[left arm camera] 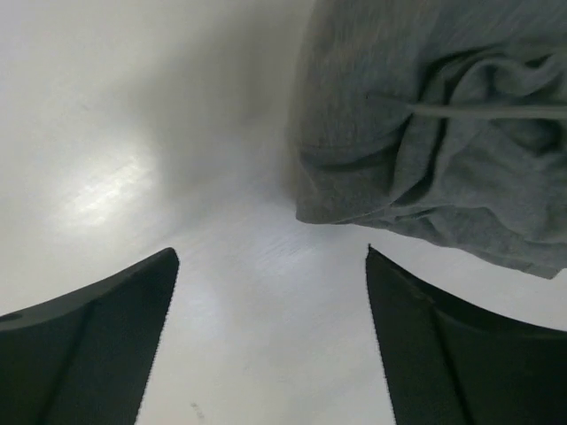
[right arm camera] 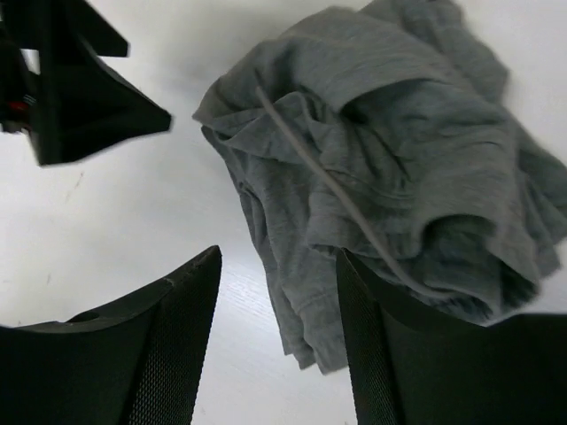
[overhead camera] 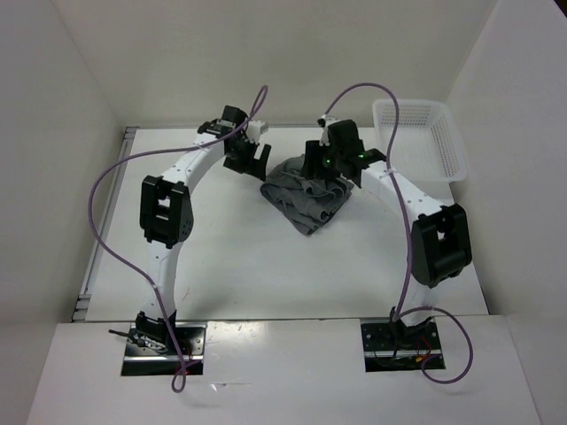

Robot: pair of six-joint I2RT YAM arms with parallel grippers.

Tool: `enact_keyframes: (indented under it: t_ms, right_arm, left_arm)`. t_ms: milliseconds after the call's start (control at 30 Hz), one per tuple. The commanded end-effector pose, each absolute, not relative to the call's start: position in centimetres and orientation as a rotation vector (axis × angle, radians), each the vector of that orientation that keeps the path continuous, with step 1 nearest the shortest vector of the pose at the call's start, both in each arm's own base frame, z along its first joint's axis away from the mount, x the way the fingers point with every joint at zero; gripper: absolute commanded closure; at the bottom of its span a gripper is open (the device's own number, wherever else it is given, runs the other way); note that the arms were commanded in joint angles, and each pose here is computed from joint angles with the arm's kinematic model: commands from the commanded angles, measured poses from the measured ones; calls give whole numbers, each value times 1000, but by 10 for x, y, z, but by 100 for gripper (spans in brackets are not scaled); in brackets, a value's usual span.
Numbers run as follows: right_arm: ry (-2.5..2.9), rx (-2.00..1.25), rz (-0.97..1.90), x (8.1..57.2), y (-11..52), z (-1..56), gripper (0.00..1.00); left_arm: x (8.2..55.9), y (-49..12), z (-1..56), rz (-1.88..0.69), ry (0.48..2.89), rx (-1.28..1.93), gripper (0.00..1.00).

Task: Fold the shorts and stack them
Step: Fold the shorts

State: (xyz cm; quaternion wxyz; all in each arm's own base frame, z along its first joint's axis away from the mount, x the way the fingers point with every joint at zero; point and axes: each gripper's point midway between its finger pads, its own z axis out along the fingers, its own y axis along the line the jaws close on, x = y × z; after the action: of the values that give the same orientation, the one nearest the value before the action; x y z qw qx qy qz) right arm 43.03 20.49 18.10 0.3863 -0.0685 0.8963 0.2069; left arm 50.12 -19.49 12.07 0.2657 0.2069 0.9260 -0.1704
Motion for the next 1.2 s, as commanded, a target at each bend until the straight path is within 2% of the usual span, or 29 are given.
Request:
enact_keyframes:
  t_ms: [0,100,467,600,633,733,800,833,933,967,1167]
  right_arm:
    - [2277,-198,519,440,219,159,39]
    - [2260,-224,442,457,218,151,38]
    - [2208,-409,268,484,235,122,36]
    - [2225,-471,258,481,246,104,50]
    - [2221,-484,252,481,246,103,60]
    - [2237,-487,218,481,241,97,73]
    - [2233,-496,184,480,235,98,77]
    - [2236,-491,169,477,232,98,83]
    - [2235,-507,161,472,228,99,91]
    - [2242,-525,151,469,226,94,98]
    - [2191,-716,236,450,236,134,100]
  left_arm:
    - [514,-225,131,-426,2363,615,5]
    - [523,-223,114,-435,2381,605,0]
    - [536,-222,117,-623,2335,609,1]
    - [537,-218,96,-645,2368,599,1]
    - [536,-215,89,-659,2388,591,1]
    - [538,-220,84,-694,2388,601,1]
    - [538,-220,84,-694,2388,601,1]
    - [538,-220,84,-694,2388,601,1]
    - [539,-218,83,-681,2391,597,1]
    - [538,-219,84,-692,2389,600,1]
    - [535,-218,80,-695,2407,598,1]
